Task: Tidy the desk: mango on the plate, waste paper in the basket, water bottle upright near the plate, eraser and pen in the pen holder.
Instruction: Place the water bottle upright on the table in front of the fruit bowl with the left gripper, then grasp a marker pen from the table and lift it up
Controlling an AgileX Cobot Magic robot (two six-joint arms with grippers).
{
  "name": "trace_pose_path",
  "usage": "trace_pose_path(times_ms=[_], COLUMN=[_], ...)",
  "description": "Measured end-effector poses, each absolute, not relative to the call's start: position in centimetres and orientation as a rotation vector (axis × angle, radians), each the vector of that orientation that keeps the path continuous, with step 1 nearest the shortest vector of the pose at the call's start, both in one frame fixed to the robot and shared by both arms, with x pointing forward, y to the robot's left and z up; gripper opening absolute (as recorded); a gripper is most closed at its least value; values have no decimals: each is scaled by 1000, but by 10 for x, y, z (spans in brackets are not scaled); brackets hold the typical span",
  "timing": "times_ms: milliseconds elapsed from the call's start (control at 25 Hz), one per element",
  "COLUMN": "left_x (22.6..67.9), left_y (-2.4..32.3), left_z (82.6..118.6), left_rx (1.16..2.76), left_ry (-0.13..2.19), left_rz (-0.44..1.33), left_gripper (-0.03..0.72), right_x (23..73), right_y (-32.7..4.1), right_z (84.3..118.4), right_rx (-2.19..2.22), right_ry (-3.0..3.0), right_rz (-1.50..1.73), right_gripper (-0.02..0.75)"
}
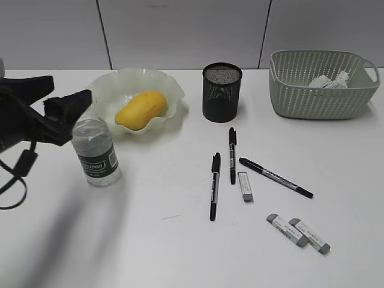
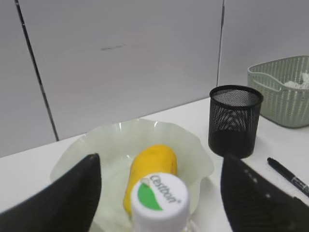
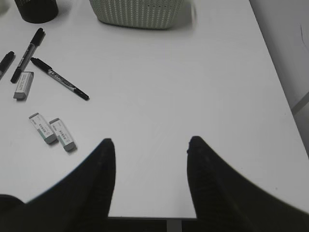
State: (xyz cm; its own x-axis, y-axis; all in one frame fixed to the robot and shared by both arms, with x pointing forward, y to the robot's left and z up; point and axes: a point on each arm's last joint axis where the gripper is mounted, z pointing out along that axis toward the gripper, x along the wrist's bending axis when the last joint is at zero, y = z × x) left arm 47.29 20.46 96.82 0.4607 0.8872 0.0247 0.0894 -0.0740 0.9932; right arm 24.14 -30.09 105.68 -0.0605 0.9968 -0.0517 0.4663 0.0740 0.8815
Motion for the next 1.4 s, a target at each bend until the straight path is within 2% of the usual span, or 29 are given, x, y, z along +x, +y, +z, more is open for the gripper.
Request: trace_pose_path(times_ms=[240, 320, 400, 480, 600, 800, 1120, 1400], left_x=[432, 407, 371, 340, 299, 254, 238, 232], left_y=[232, 244, 259, 272, 288, 305, 310, 312], left_z=[1033, 1054, 1074, 1075, 1075, 1073, 1064, 1064], left_rx=[1754, 1826, 1833, 1891, 1895, 1746, 1679, 1650], left_ry=[1219, 1300, 1332, 1403, 1438, 1348, 1314, 1294], left_rz=[760, 735, 741, 707, 702, 787, 821, 832], left_gripper=[534, 522, 514, 508, 505, 478, 427, 419], right_x=[241, 241, 241, 241, 241, 241, 250, 338], right_y=[-301, -301, -301, -301, -301, -301, -297, -273], right_z=[1057, 1057, 1057, 1057, 1057, 1057, 1065, 1066], right_rx=[1483, 1483, 1483, 1483, 1483, 1483, 1437, 1456], right_ry=[1625, 1625, 1625, 1625, 1625, 1625, 1651, 1913], right_rz=[923, 923, 923, 923, 923, 923, 954, 1028], right_gripper=[378, 363, 349, 339, 333, 331, 330, 344])
